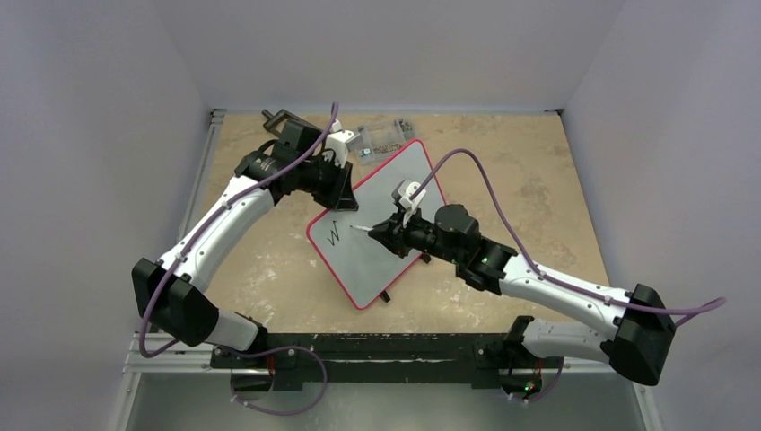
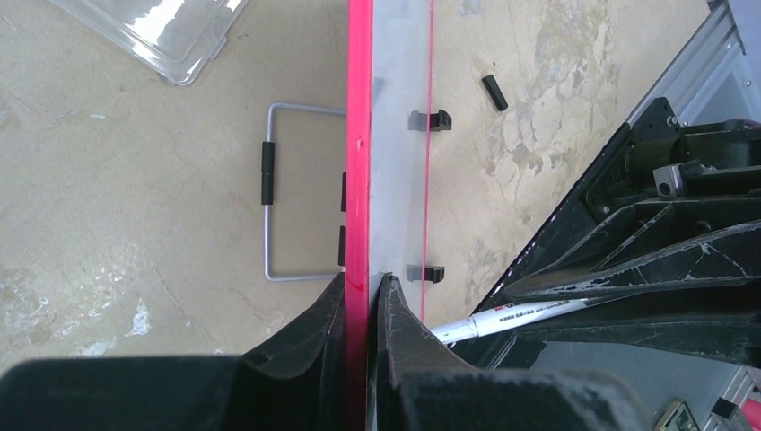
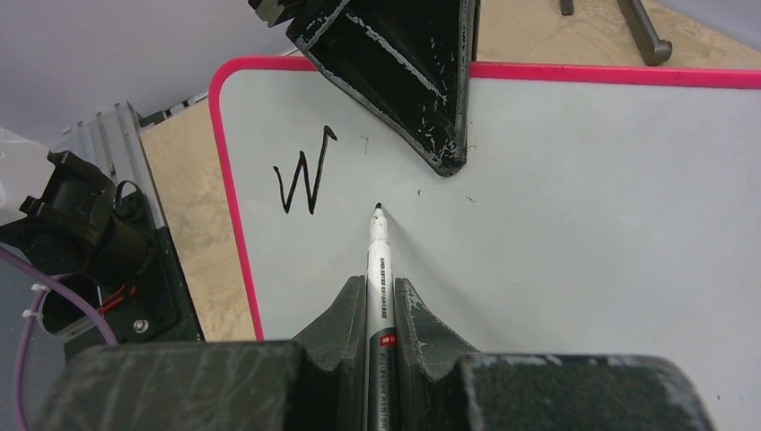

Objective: Write a sentence on the whiteboard

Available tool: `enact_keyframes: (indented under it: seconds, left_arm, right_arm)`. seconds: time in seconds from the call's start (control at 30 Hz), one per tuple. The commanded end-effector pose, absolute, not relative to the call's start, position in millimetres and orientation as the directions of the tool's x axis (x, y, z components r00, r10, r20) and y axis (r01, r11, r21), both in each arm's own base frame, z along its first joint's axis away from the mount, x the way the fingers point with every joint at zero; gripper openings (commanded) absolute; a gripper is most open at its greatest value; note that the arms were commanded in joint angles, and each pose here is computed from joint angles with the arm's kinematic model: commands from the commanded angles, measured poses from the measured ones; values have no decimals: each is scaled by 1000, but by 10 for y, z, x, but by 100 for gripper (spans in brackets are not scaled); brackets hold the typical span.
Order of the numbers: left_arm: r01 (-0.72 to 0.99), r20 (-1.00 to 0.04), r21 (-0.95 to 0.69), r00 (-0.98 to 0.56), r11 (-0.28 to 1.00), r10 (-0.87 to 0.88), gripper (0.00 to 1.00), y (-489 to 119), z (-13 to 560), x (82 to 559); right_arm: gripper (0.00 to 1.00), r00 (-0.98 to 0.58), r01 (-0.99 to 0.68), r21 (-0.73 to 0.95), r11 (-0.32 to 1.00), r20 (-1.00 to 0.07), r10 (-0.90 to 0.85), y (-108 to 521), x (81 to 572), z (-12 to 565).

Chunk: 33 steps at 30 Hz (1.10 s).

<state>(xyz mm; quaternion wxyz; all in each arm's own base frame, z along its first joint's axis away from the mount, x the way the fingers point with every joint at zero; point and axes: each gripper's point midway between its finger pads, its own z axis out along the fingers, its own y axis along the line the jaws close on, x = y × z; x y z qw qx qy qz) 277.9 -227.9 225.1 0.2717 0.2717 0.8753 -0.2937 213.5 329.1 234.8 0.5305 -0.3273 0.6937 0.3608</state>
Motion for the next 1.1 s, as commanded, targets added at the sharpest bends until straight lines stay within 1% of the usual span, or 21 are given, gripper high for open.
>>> enact_keyframes:
  seconds: [0.0,0.4,0.6,1.07]
  left_arm:
    - [576,-572,-113,-704,810,421,0,-1772,1876,2938]
    - [575,-576,-108,-701,811,420,0,-1762,1896,2938]
    - [576,-578,-108,-699,810,421,0,-1764,1900,2935]
    - [576,-578,-105,-699,811,421,0,-1758,1898,2935]
  right_arm:
    - [0,-156,-865,149,479,-987,25,3416,2152,2782]
    - [0,-143,-874,144,465,-989,38,3456,2152,2856]
    - [0,-155,-868,150,474,-988,29,3502,2202,2810]
    - [0,-185,-883,162,441,-983,-10,3561,2153,2624]
